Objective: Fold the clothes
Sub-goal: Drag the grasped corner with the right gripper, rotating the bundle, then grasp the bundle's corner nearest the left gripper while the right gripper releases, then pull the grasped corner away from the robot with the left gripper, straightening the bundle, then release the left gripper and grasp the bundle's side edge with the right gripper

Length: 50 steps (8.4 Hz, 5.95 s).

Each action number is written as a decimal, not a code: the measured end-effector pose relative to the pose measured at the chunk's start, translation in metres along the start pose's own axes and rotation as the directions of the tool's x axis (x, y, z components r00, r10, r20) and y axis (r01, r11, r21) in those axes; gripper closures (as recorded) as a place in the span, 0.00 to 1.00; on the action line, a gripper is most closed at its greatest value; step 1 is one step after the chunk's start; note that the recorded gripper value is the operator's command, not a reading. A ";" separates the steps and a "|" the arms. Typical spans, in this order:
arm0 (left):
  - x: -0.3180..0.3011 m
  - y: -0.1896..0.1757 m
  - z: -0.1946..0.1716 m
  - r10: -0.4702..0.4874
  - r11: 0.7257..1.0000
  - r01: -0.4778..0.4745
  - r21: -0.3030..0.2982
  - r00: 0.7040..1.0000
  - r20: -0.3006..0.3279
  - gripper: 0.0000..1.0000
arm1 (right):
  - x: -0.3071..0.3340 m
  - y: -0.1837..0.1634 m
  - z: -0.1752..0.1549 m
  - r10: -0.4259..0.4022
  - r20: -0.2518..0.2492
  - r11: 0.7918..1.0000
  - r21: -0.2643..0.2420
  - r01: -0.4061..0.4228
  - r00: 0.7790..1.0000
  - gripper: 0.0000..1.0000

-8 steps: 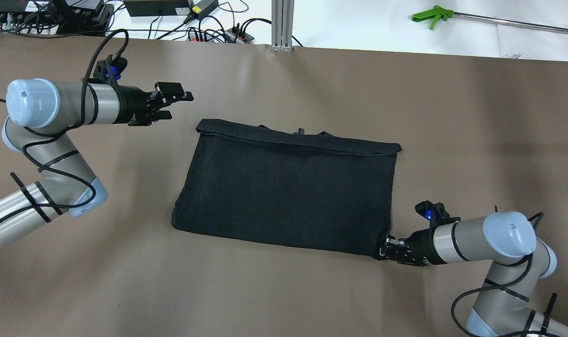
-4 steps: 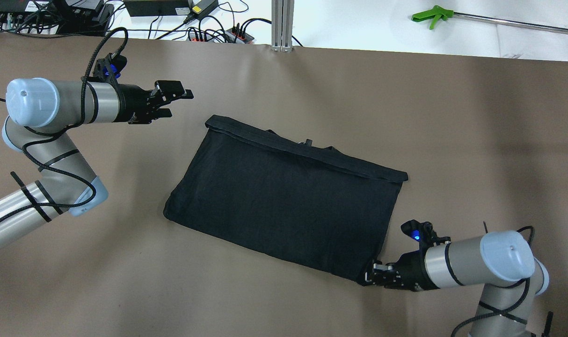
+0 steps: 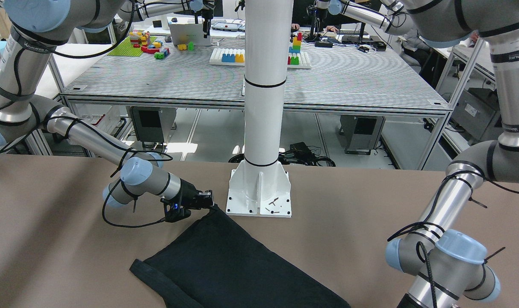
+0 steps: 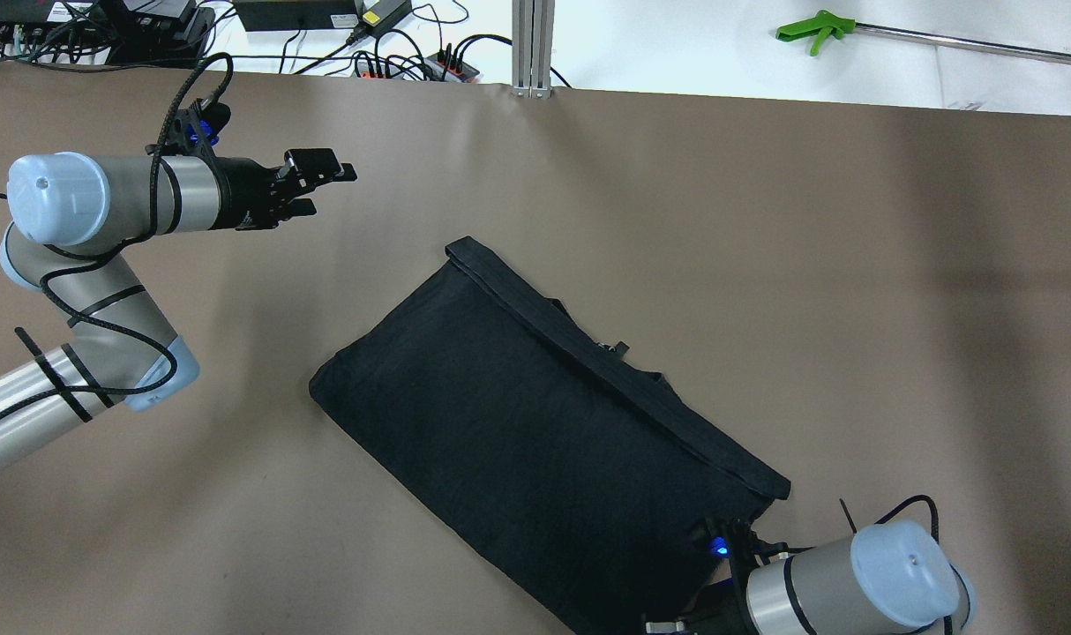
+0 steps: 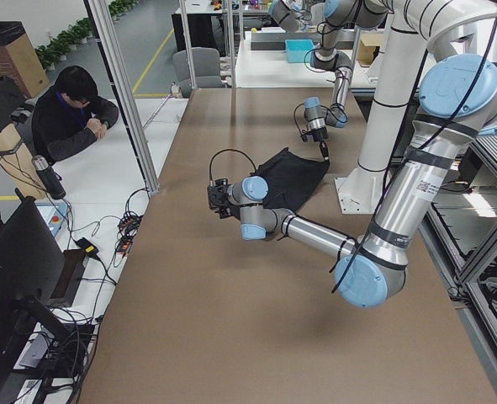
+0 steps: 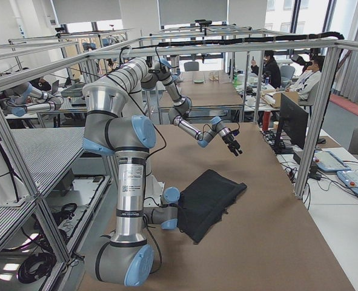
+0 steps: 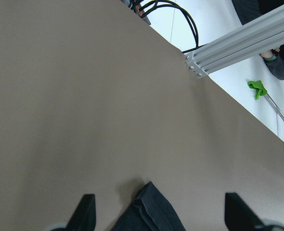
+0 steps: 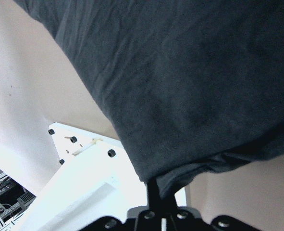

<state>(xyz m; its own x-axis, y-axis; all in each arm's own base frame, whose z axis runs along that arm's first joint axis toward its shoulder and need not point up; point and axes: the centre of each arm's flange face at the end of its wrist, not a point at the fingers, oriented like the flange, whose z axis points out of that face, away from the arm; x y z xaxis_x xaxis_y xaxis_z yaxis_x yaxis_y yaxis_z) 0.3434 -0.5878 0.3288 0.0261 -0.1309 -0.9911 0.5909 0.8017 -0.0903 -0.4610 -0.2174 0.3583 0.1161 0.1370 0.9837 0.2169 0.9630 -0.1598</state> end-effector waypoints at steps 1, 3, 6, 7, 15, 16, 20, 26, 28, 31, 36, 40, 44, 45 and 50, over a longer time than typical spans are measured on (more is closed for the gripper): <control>-0.003 0.000 -0.001 0.000 1.000 0.000 0.004 1.000 0.000 0.06 | -0.007 0.009 0.007 -0.008 0.010 1.000 -0.022 0.008 1.000 0.06; -0.005 0.001 -0.001 -0.002 1.000 0.002 -0.001 1.000 0.001 0.06 | -0.006 0.008 0.006 -0.005 0.008 1.000 -0.016 0.005 1.000 0.06; 0.004 0.010 -0.007 -0.001 0.997 0.000 -0.076 1.000 -0.010 0.06 | 0.010 -0.037 -0.043 0.014 0.006 0.996 0.093 -0.015 1.000 0.06; 0.007 0.017 -0.018 -0.008 0.994 0.007 -0.111 1.000 -0.005 0.06 | 0.009 -0.056 -0.063 0.016 0.011 0.990 0.143 -0.018 1.000 0.06; -0.106 0.196 -0.037 0.034 0.983 0.002 -0.184 0.981 0.192 0.10 | 0.000 -0.135 -0.142 0.034 -0.035 0.931 0.364 -0.019 0.999 0.06; -0.109 0.204 -0.035 0.039 0.981 -0.001 -0.192 0.980 0.196 0.18 | 0.000 -0.136 -0.143 0.036 -0.036 0.930 0.368 -0.020 0.999 0.06; -0.100 0.212 -0.030 0.039 0.981 -0.003 -0.196 0.983 0.181 0.25 | 0.003 -0.140 -0.150 0.041 -0.036 0.924 0.382 -0.024 0.999 0.06; -0.084 0.205 -0.021 0.042 0.984 -0.013 -0.179 0.986 0.160 1.00 | 0.006 -0.143 -0.151 0.047 -0.039 0.920 0.391 -0.028 0.998 0.06; -0.079 0.193 -0.020 0.078 0.985 -0.053 -0.165 0.986 0.150 1.00 | 0.006 -0.143 -0.151 0.046 -0.038 0.920 0.391 -0.028 0.998 0.06; -0.050 0.161 0.030 0.116 0.989 -0.101 -0.110 0.983 0.139 1.00 | 0.005 -0.144 -0.152 0.044 -0.036 0.918 0.395 -0.026 0.998 0.06; 0.073 0.048 0.133 0.093 0.994 -0.102 0.042 0.980 0.177 0.54 | 0.004 -0.144 -0.154 0.043 -0.035 0.916 0.400 -0.026 0.998 0.06; 0.102 0.014 0.153 0.094 0.982 -0.128 0.140 0.970 0.226 0.05 | 0.000 -0.148 -0.147 0.039 -0.030 0.889 0.458 -0.021 0.999 0.06; 0.111 -0.019 0.125 0.085 0.985 -0.111 0.130 0.977 0.195 0.05 | -0.030 -0.162 -0.112 0.091 -0.080 0.864 0.502 -0.039 0.993 0.06; 0.110 -0.019 0.118 0.086 0.986 -0.110 0.123 0.979 0.186 0.05 | -0.040 -0.163 -0.097 0.111 -0.105 0.861 0.508 -0.043 0.988 0.06; 0.104 -0.016 0.106 0.089 0.989 -0.107 0.102 0.981 0.172 0.05 | -0.032 -0.135 -0.015 0.140 -0.225 0.850 0.527 0.000 0.964 0.06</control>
<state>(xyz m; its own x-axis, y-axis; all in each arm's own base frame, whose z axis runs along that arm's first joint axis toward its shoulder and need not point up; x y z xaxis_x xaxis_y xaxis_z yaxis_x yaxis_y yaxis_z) 0.4217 -0.6762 0.2374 0.2165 -0.1577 -0.9635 0.6640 0.7473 0.0269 -0.4792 -0.3554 0.3475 0.3605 0.2143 0.9078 -0.3260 0.9408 -0.0926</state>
